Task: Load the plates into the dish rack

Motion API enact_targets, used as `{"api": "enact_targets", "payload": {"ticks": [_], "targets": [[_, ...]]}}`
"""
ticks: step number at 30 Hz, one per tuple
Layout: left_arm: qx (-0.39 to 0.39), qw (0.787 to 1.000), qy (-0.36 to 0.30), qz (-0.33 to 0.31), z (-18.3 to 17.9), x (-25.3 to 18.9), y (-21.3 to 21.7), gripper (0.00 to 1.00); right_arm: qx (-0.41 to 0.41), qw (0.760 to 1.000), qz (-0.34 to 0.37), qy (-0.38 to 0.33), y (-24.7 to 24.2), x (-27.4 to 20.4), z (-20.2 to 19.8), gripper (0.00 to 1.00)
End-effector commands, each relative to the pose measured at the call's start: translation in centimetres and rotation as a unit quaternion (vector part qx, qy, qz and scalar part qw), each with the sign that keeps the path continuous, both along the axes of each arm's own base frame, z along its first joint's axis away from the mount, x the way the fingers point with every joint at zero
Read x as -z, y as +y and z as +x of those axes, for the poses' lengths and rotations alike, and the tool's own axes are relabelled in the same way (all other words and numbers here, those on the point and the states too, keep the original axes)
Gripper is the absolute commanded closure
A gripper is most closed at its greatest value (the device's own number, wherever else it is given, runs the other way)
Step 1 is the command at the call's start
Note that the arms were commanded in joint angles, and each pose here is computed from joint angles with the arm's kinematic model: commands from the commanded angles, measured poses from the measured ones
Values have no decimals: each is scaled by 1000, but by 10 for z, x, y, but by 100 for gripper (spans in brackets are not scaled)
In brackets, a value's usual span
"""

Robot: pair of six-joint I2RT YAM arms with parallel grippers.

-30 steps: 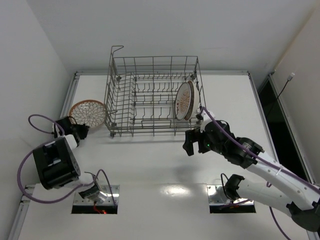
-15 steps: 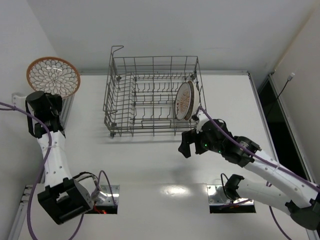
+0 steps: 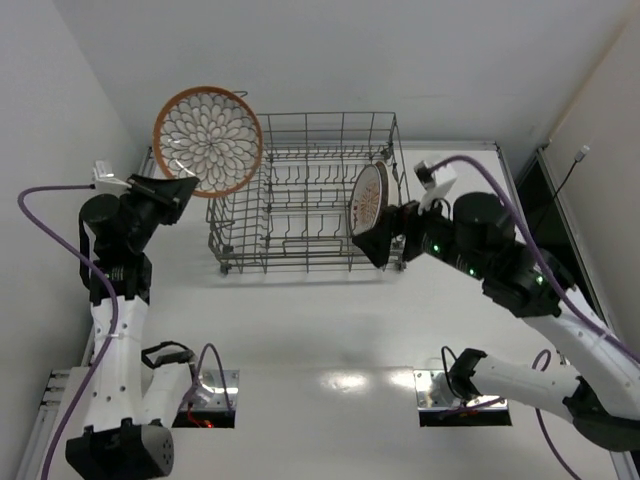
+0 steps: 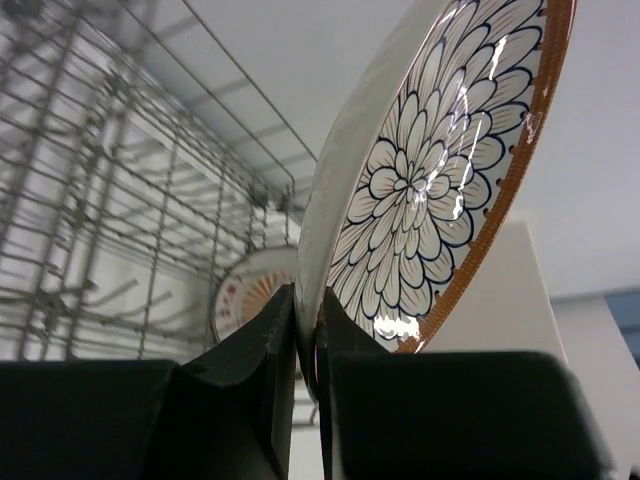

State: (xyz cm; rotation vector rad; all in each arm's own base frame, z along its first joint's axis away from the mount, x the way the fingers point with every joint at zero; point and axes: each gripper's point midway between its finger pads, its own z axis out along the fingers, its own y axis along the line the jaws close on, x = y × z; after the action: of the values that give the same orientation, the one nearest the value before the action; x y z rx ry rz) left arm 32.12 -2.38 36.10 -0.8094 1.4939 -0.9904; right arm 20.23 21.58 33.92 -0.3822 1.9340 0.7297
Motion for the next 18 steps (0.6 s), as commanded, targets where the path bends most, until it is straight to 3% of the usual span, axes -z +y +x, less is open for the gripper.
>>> {"api": "enact_targets", "payload": {"ticks": [1, 5, 9, 11, 12, 13, 18], "targets": [[93, 988, -119, 32, -43, -72, -48, 100, -19, 1000, -13, 1, 27, -11, 25, 0], [114, 986, -113, 50, -58, -72, -74, 100, 22, 999, 18, -31, 15, -35, 57, 0], [190, 978, -74, 52, -65, -50, -110, 100, -42, 998, 35, 4, 31, -21, 81, 0], [214, 973, -55, 63, -57, -38, -124, 100, -33, 997, 65, 35, 25, -13, 92, 0], [228, 971, -39, 68, -59, -28, -134, 100, -49, 994, 76, 64, 28, 9, 91, 0], [228, 970, -34, 73, -57, -26, -137, 100, -59, 990, 119, 49, 24, -5, 94, 0], [245, 965, -27, 83, -57, -19, -157, 100, -99, 979, 169, 57, 18, 4, 92, 0]]}}
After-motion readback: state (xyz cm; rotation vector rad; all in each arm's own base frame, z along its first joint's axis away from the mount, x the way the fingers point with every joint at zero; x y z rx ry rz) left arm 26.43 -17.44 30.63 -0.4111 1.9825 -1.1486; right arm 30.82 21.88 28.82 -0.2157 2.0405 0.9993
